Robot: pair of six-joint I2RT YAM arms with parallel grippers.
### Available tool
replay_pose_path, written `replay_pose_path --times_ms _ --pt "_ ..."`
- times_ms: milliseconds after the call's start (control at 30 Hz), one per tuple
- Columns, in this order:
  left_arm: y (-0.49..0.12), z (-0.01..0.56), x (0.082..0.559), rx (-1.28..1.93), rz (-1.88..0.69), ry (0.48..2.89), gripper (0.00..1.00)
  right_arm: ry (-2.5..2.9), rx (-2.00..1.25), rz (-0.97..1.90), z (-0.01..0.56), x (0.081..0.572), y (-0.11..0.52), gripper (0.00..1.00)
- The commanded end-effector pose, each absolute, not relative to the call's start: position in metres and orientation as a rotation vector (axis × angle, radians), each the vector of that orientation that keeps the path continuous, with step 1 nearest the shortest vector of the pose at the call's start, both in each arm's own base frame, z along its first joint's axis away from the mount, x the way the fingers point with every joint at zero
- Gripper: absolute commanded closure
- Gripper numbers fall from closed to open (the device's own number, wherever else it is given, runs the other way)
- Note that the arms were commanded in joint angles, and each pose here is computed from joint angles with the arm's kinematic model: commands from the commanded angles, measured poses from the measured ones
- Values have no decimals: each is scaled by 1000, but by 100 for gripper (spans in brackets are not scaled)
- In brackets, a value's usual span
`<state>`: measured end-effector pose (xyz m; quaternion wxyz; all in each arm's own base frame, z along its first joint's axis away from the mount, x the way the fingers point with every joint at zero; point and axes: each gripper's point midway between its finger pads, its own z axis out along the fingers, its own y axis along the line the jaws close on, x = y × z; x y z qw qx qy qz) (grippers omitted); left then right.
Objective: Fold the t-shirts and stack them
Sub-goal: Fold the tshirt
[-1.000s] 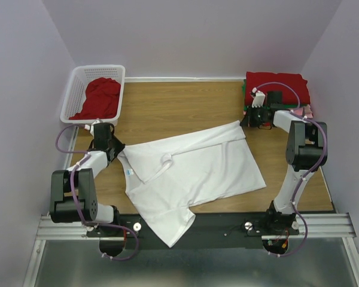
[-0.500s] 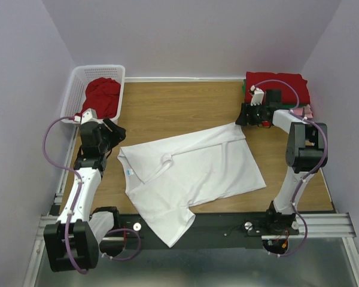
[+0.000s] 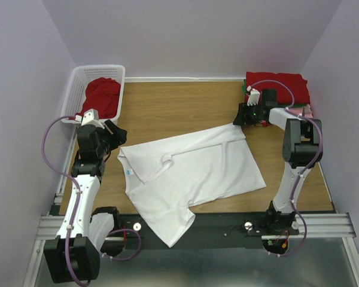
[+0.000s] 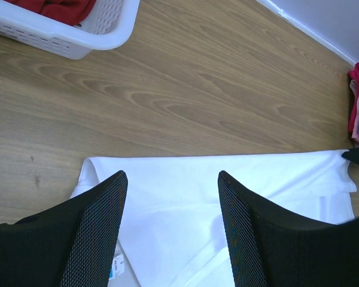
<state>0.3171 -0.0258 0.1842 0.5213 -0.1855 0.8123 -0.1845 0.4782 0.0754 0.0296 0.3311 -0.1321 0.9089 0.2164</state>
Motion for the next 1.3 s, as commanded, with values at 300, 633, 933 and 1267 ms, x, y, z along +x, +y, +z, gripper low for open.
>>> replay_pose_path --times_ms 300,633,933,1267 --pt "-32 214 309 -337 -455 1905 30 2443 -365 532 13 476 73 99" --pt "-29 208 316 -337 -440 1921 30 2374 -407 335 32 524 74 100" --pt "-45 199 316 -320 -552 1920 26 2322 -404 249 41 562 87 99" --pt "-47 205 313 -317 -559 1911 29 2257 -373 173 48 609 92 94"
